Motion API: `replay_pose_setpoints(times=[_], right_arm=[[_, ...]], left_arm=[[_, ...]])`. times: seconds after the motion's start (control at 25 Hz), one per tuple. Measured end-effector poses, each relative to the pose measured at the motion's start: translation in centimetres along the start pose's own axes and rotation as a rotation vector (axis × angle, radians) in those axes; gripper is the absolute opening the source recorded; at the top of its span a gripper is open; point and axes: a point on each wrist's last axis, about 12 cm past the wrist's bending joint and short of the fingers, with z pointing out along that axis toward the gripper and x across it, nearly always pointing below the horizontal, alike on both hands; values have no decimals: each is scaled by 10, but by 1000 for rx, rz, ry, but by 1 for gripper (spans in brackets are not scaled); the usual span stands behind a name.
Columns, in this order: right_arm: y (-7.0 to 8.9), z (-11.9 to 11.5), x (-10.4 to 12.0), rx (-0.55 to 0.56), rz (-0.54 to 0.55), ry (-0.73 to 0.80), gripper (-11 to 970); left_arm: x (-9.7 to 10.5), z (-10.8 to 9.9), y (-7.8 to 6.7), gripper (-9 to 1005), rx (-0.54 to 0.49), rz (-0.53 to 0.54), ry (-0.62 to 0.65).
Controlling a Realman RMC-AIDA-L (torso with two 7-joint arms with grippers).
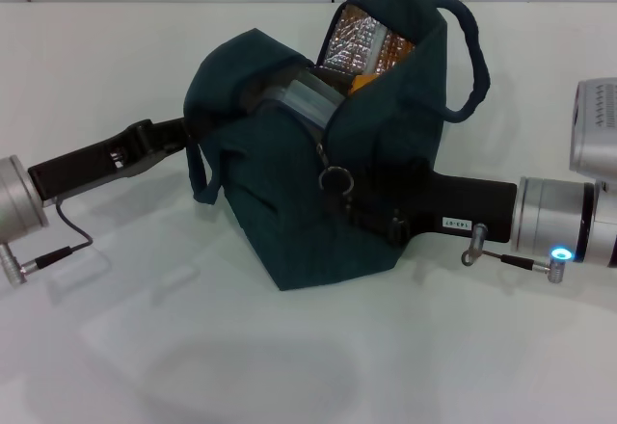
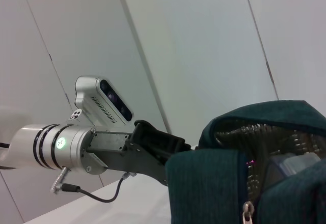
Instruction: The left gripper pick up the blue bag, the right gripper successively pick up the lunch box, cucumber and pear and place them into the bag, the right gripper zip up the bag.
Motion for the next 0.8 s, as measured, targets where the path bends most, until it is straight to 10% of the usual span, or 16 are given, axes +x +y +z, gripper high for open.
replay_pose_setpoints(times=[0.36, 0.8], right_arm=[[-1, -1, 0, 7, 10, -7, 209], [-1, -3, 2, 9, 11, 1, 30]], left_arm=[[1, 0, -1, 64, 8, 6, 4], [0, 0, -1, 65, 9, 9, 4]])
